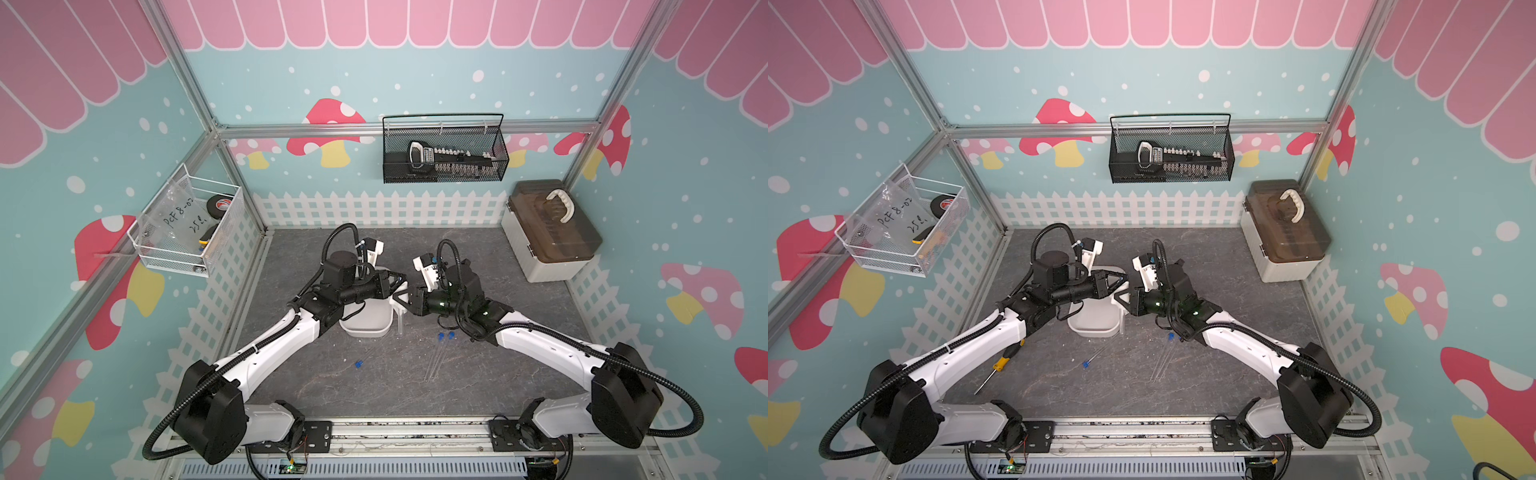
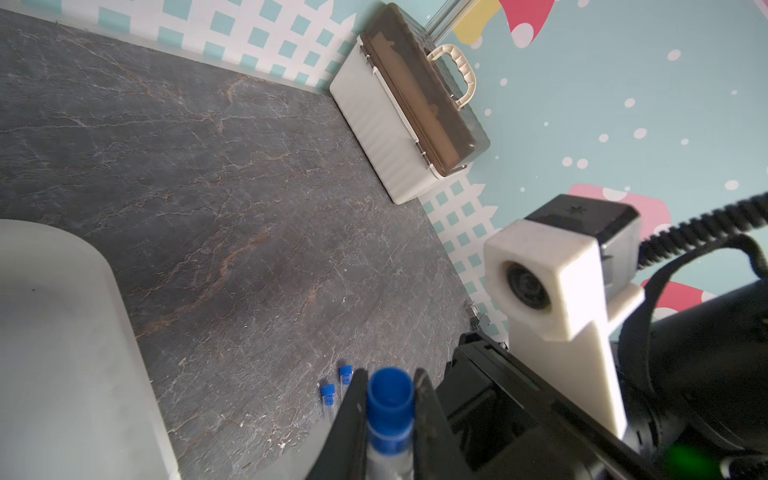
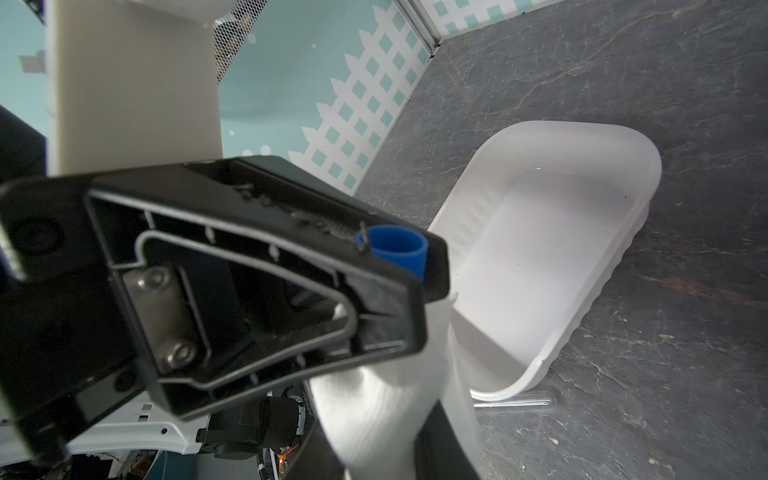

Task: Wipe the exteriors of test tubes
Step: Wipe the dirt from the test tube.

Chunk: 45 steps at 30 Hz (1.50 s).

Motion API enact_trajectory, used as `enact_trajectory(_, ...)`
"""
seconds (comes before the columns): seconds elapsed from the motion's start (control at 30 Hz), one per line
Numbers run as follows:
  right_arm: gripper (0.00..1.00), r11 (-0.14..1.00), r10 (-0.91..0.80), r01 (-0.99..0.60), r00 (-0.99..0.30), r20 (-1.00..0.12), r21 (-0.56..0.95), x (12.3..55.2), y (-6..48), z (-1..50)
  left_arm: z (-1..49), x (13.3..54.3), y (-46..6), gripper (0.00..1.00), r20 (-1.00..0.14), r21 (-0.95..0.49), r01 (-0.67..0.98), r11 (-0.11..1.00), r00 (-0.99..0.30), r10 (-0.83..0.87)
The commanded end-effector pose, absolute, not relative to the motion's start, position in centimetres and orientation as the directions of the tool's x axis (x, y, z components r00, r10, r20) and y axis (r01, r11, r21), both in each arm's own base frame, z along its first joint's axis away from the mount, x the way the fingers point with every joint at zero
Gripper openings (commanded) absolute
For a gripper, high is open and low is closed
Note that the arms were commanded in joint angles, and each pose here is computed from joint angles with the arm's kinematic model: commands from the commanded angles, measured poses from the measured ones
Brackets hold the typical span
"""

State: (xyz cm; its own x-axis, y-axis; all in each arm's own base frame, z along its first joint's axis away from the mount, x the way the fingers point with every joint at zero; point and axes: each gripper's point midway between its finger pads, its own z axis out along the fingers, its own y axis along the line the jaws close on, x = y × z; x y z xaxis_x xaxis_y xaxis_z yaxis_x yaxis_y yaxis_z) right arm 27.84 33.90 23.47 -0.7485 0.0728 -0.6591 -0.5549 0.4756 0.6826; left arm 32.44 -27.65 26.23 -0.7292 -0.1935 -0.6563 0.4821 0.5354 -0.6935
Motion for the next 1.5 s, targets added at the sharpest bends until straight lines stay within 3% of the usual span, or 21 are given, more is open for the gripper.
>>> enact_trajectory(0.0, 0.20, 0.440, 0.025, -0.577, -0.758, -0.651, 0.688, 25.3, 34.4, 23.0, 26.4, 32.6, -27.0, 0.17, -0.656, -0.697, 0.475, 0.538, -0.725, -0.211)
enact_trajectory(0.23, 0.20, 0.432, -0.013, -0.540, -0.804, -0.594, 0.723, 21.9, 35.5, 19.8, 26.3, 32.9, -26.7, 0.17, -0.652, -0.700, 0.468, 0.539, -0.726, -0.217)
enact_trajectory(0.47, 0.20, 0.434, -0.002, -0.526, -0.813, -0.583, 0.732, 21.3, 35.5, 19.0, 26.2, 33.0, -26.5, 0.17, -0.650, -0.702, 0.463, 0.542, -0.728, -0.220)
enact_trajectory(1.1, 0.20, 0.510, 0.118, -0.539, -0.728, -0.675, 0.671, 29.5, 34.7, 23.9, 25.4, 32.3, -26.3, 0.17, -0.635, -0.714, 0.455, 0.532, -0.741, -0.219)
enact_trajectory(1.47, 0.20, 0.517, 0.114, -0.490, -0.774, -0.623, 0.702, 27.5, 32.4, 22.1, 25.6, 32.7, -26.1, 0.17, -0.643, -0.708, 0.454, 0.542, -0.731, -0.227)
